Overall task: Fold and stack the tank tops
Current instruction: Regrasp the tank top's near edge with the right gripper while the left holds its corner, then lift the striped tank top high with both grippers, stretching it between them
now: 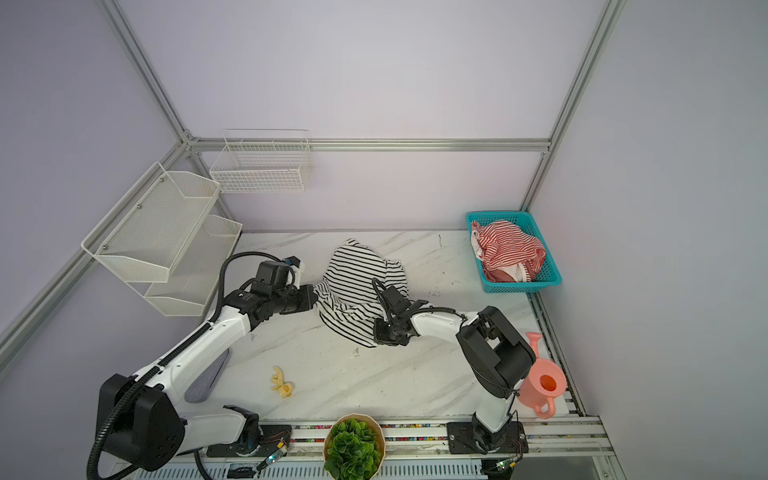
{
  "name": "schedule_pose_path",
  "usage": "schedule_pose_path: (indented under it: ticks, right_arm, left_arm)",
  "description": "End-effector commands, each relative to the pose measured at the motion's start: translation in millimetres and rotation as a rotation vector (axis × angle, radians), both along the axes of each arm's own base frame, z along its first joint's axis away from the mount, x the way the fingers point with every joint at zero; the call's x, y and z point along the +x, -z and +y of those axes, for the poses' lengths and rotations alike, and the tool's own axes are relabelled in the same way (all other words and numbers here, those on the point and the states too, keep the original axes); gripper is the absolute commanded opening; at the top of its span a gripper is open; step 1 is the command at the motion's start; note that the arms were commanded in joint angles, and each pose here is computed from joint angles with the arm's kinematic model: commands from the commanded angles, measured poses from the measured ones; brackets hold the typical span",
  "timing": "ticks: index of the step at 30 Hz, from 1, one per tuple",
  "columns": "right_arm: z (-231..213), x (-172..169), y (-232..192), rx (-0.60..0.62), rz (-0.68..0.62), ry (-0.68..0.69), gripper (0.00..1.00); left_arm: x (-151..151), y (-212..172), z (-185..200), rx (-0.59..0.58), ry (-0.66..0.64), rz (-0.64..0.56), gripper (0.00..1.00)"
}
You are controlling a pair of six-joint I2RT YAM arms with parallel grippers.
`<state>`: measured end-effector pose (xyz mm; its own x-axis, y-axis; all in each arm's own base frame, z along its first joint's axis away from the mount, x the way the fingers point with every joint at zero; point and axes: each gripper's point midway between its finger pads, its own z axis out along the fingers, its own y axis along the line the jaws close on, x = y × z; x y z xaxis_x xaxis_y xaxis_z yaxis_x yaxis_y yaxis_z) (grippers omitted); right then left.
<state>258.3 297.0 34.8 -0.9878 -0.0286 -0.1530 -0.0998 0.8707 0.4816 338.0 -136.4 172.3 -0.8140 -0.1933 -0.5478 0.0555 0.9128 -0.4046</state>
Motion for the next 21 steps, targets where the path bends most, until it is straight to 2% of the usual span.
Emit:
schedule_pose_path:
  ticks: [1,2,6,9,15,21]
  right_arm:
    - [-1,-2,3,-0.031,0.007,-0.002,0.08]
    - [-2,-1,0,-0.036,0.0,-0.007,0.0]
    - [-4,14,-37,-0.023,-0.084,0.026,0.0]
    - [-9,32,-86,0.038,-0.184,0.047,0.0]
    - [-49,71,-184,0.152,-0.388,0.117,0.0]
    - [-85,109,-272,0.247,-0.596,0.141,0.0]
  left_arm:
    - [-6,0,-2,-0.017,0.012,-0.012,0.0]
    - [-6,-1,-1,-0.013,0.012,-0.012,0.0]
    - [-3,-13,3,0.022,0.015,-0.038,0.0]
    - [4,-37,5,0.052,0.021,-0.087,0.0]
    - [23,-100,23,0.125,-0.019,-0.238,0.0]
    - [36,-187,36,0.11,-0.055,-0.428,0.0]
